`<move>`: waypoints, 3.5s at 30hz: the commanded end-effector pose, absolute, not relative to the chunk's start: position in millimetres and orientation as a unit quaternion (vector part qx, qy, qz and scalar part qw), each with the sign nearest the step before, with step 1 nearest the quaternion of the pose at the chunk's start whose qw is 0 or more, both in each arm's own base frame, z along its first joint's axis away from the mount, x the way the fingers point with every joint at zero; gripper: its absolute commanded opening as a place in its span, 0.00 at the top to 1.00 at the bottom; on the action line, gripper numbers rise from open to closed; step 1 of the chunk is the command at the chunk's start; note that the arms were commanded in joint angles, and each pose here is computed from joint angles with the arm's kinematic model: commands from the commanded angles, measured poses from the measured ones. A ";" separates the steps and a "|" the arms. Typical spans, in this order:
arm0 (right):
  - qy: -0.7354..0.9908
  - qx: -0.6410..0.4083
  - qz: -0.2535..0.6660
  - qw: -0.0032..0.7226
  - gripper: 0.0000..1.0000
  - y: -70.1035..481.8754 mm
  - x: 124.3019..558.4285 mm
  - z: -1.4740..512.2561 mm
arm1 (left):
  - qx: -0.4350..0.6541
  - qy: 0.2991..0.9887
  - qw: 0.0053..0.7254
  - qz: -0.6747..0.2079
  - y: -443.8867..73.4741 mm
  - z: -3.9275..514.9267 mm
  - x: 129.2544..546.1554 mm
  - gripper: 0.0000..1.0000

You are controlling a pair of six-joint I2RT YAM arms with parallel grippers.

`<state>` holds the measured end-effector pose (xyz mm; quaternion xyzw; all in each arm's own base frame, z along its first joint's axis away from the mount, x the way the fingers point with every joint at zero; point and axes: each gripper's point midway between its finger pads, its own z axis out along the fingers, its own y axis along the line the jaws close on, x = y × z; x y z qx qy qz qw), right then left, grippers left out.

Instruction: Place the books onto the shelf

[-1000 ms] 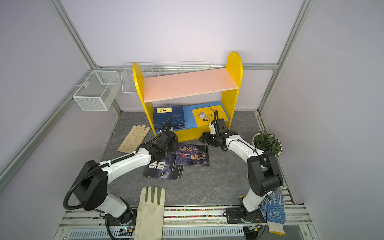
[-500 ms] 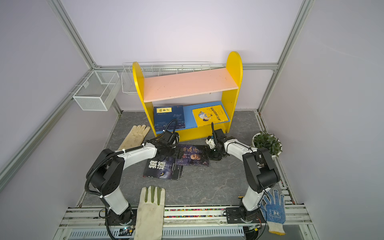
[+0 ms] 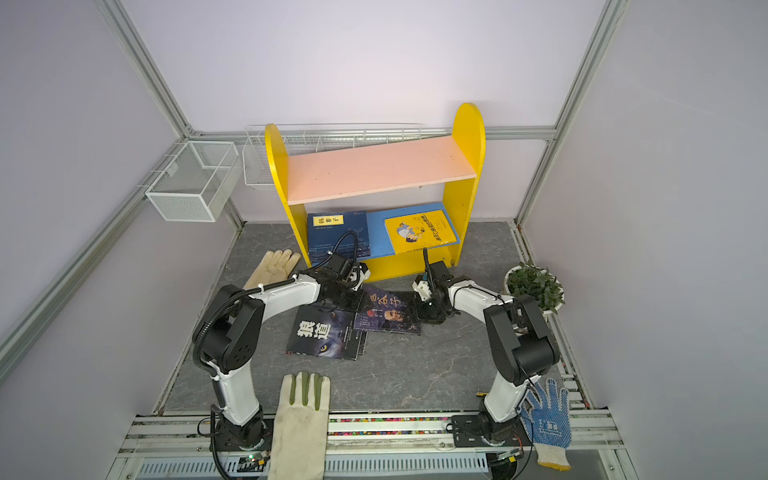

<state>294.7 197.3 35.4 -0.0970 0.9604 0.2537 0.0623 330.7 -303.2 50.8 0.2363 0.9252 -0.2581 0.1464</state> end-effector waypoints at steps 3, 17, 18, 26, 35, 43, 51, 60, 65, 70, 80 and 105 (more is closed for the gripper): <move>0.954 -0.120 0.265 0.072 0.32 202.3 293.8 32.9 | 0.273 0.902 0.131 -0.309 -325.4 71.5 317.6 0.93; 0.924 0.133 0.140 0.331 0.26 66.3 339.2 104.0 | 0.356 0.832 0.210 -0.369 -328.3 187.1 269.0 1.00; 0.917 0.148 0.133 0.345 0.26 56.3 339.3 110.7 | 0.356 0.822 0.226 -0.382 -330.4 201.3 268.7 1.00; 0.862 0.113 0.238 0.434 0.24 68.7 340.9 181.8 | 0.237 0.773 0.404 -0.428 -344.2 296.6 330.4 1.00; 0.783 0.025 0.406 0.470 0.24 120.7 332.0 257.9 | 0.156 0.728 0.474 -0.470 -356.5 336.0 369.5 1.00; 0.742 0.014 0.472 0.477 0.26 153.6 353.1 279.4 | 0.111 0.712 0.492 -0.488 -356.0 346.2 379.2 1.00; 0.718 0.001 0.514 0.470 0.30 192.6 369.1 287.3 | 0.081 0.690 0.493 -0.525 -357.2 353.2 378.9 1.00; 0.668 0.019 0.564 0.485 0.60 211.0 383.2 309.4 | 0.090 0.691 0.471 -0.541 -368.2 345.6 374.6 1.00; 0.643 0.048 0.584 0.494 0.82 208.9 391.2 314.3 | 0.086 0.703 0.472 -0.526 -366.8 339.1 378.9 1.00; 0.663 0.077 0.539 0.515 0.93 194.4 404.1 300.5 | 0.071 0.725 0.499 -0.469 -348.7 330.5 385.8 0.56; 0.652 0.114 0.525 0.535 0.93 175.4 443.6 293.3 | 0.085 0.734 0.540 -0.403 -322.5 340.1 379.0 0.34; 0.756 0.197 0.432 0.451 0.58 191.9 483.1 217.6 | 0.044 0.794 0.523 -0.307 -281.1 295.0 374.2 0.34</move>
